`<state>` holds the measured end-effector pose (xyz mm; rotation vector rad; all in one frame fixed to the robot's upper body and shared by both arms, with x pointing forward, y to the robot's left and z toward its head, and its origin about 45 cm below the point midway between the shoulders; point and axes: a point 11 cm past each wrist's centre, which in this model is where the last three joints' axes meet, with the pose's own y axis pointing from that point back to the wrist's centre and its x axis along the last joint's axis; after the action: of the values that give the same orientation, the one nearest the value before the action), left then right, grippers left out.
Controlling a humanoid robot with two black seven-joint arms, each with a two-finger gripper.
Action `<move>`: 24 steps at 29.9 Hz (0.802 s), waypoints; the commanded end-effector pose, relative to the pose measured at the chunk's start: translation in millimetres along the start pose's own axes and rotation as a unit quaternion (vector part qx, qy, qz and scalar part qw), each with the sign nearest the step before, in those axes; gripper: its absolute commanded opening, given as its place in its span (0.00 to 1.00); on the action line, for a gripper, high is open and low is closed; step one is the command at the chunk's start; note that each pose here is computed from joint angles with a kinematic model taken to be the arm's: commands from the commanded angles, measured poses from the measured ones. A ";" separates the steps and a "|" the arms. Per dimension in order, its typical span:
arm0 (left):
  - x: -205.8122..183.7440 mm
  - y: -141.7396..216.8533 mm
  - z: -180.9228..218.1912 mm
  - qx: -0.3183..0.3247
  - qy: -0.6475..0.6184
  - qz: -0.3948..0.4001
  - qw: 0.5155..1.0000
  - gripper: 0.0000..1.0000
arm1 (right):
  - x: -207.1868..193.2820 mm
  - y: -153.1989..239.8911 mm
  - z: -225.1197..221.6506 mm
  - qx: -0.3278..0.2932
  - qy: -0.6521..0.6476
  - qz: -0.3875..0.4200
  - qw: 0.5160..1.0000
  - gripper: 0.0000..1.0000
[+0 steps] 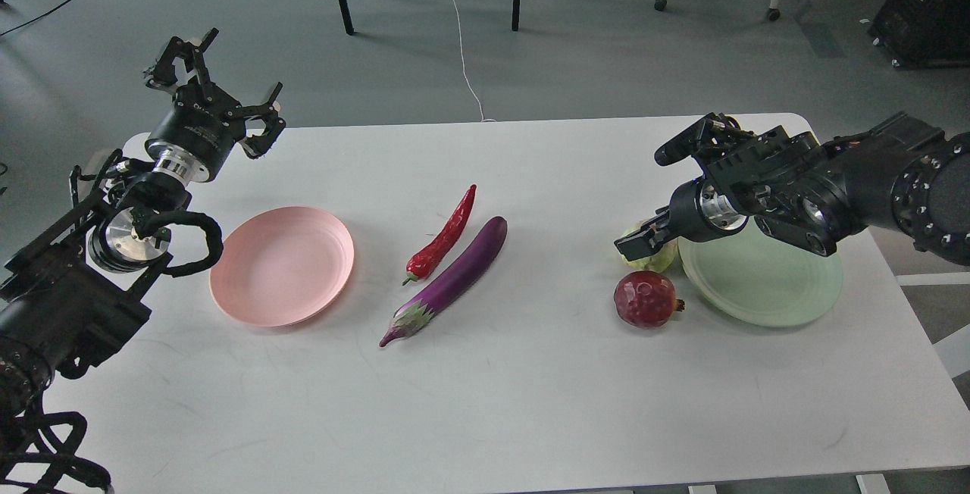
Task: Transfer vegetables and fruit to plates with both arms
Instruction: 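Reach the right gripper to the pale green fruit and grasp it, then lift the fruit and set it on the green plate, release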
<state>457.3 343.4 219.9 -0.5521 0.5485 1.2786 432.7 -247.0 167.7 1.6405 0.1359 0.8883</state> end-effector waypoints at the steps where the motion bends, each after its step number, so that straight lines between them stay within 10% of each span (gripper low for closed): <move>1: 0.5 0.1 1.7 -0.002 0.000 0.001 1.000 0.98 | -3.0 -1.1 -0.2 0.001 -0.002 -0.003 1.000 0.70; 12: 7.3 3.8 15.4 -0.008 -0.013 0.007 1.000 0.98 | 28.2 58.8 46.2 -0.034 -0.058 0.074 0.995 0.52; 24: 6.3 3.0 14.3 -0.007 -0.012 0.006 1.000 0.98 | -81.1 111.1 126.2 -0.100 -0.175 0.069 0.977 0.56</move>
<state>456.3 358.5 225.8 -0.5434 0.5239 1.3008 424.7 -399.3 234.1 1.6073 -0.2635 0.7161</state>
